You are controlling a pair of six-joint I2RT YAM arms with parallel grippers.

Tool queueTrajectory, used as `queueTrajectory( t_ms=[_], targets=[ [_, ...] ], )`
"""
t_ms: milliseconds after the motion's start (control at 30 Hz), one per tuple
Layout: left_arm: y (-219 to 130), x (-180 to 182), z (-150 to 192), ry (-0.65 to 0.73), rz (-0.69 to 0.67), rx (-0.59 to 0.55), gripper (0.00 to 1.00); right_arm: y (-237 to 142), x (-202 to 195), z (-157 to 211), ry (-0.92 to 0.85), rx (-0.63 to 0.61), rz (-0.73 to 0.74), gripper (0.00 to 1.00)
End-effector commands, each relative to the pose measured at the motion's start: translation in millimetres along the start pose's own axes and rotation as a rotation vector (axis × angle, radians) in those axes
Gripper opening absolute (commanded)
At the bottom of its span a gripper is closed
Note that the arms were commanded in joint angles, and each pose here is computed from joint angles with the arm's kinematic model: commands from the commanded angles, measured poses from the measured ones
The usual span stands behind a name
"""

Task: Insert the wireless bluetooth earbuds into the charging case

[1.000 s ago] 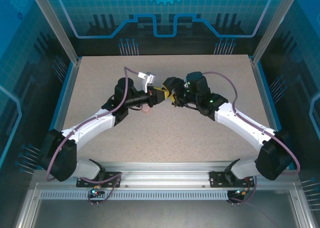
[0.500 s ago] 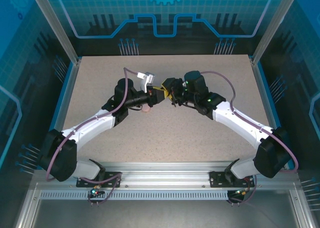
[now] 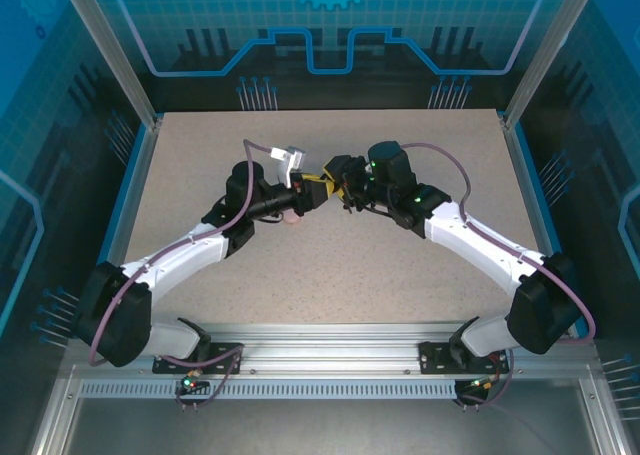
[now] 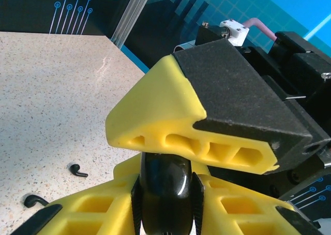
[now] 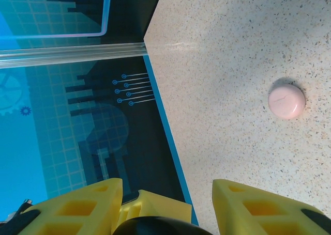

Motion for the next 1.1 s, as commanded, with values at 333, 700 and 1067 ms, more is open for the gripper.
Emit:
queueTrajectory(
  t_ms=[333, 700, 1067],
  targets=[
    [7, -5, -4, 0.006, 0.065, -0.029, 0.06, 4, 4, -3, 0.012, 0.001, -0.033, 0.30],
    [7, -1, 0, -0.024, 0.050, -0.019, 0.00, -26, -6, -31, -0.093, -0.078, -0.004, 0.81],
    [0, -9, -9, -0.045, 0.128, 0.111, 0.00, -78, -22, -39, -0.764, 0.026, -0.156, 0.79]
  ],
)
Point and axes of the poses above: each hand's point on the last joint's axis, 136 mm out from that joint toward the fingers, its own y axis out along the fingers, its own x axis along the line the jaws close on, z = x × y, the point moved 9 cm from there along -y, back along the fingers, and after that the axes turned 13 degrees about -y, right-handed, at the moved point
